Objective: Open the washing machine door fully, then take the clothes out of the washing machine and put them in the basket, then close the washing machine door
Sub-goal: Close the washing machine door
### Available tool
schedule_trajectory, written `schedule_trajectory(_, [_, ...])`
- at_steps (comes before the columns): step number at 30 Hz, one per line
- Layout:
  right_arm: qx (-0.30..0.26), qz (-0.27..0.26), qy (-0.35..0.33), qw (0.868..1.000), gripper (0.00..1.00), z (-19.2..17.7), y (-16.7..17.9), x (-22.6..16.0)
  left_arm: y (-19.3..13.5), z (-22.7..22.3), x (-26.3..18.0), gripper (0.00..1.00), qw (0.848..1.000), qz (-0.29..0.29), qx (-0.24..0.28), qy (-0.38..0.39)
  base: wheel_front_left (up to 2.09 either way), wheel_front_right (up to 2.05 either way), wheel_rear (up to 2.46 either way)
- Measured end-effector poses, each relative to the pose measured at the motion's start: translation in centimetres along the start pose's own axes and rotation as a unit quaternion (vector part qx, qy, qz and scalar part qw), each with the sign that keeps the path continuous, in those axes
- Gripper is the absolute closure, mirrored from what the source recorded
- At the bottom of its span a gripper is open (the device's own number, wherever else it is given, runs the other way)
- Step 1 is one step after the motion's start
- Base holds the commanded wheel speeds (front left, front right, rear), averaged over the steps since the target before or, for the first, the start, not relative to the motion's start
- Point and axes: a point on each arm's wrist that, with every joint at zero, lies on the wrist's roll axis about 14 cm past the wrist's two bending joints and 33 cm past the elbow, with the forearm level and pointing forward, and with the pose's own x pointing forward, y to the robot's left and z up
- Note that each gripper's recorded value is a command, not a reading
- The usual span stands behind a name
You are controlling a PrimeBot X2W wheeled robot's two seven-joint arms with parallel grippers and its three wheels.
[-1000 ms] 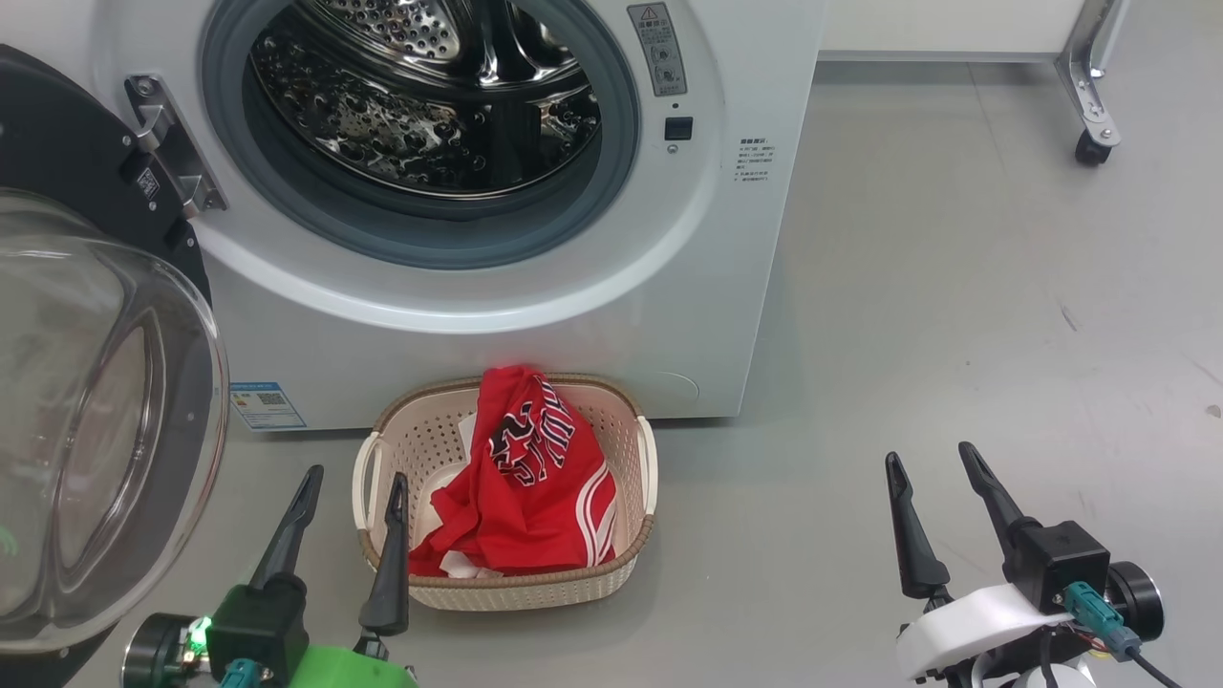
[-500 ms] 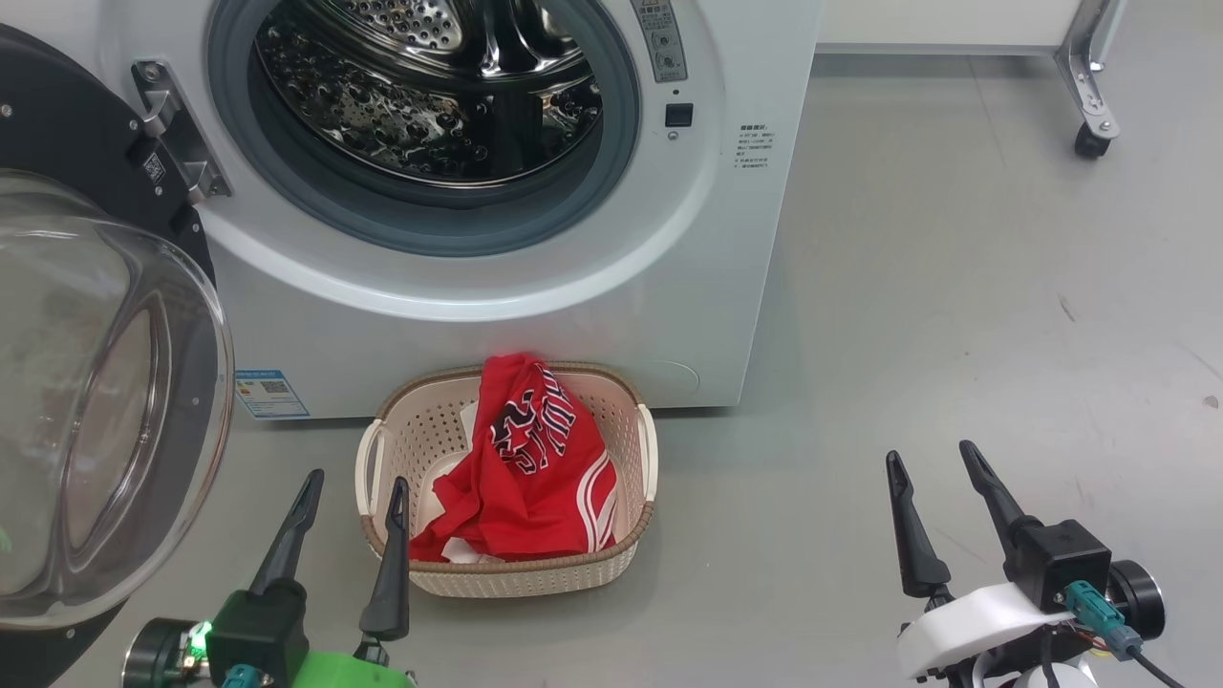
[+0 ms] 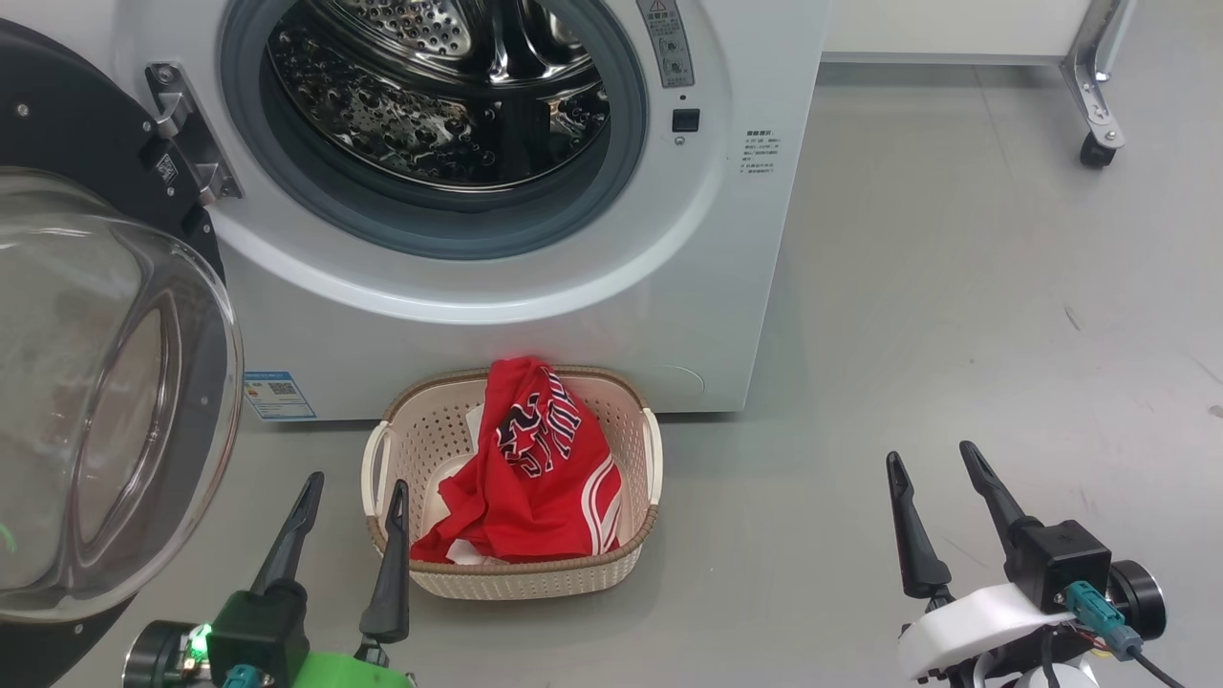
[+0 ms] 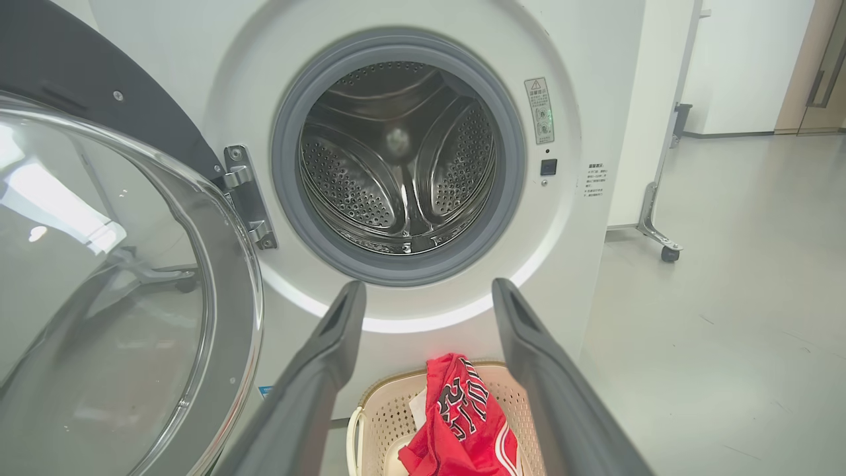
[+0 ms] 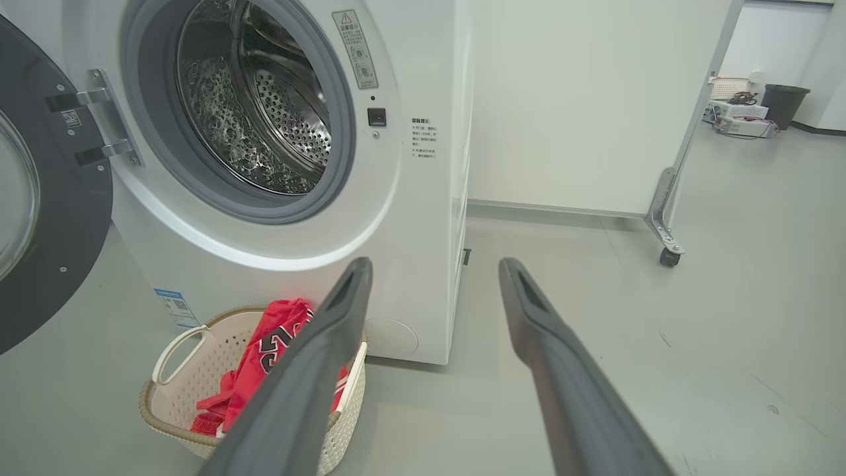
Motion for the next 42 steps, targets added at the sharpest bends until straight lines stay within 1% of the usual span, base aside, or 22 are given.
schedule_trajectory(9, [-0.004,0.004,0.003,1.0,0.0,-0.1,0.1,0.3,0.3,0.0,-0.5,0.0,1.0,0.008,-0.001,0.002,0.0,0.0,0.0])
schedule_trajectory(21, [-0.011,0.057,0.012,0.998,0.0,-0.5,2.7,2.2,2.8,0.6,-2.1,0.0,0.998,0.059,-0.003,-0.008,0.0,0.0,0.0])
schedule_trajectory(32, [-0.015,0.127,0.028,0.991,0.0,-1.5,6.8,4.1,6.0,1.1,-4.7,0.0,0.992,0.127,0.001,-0.016,0.0,0.0,0.0])
schedule_trajectory(33, [-0.015,0.127,0.028,0.991,0.0,-1.5,6.8,4.1,6.0,1.1,-4.7,0.0,0.992,0.127,0.001,-0.016,0.0,0.0,0.0])
schedule_trajectory(42, [-0.012,0.204,0.042,0.978,0.0,-2.3,11.9,4.8,9.1,1.9,-7.9,0.0,0.98,0.197,0.002,-0.032,0.0,0.0,0.0])
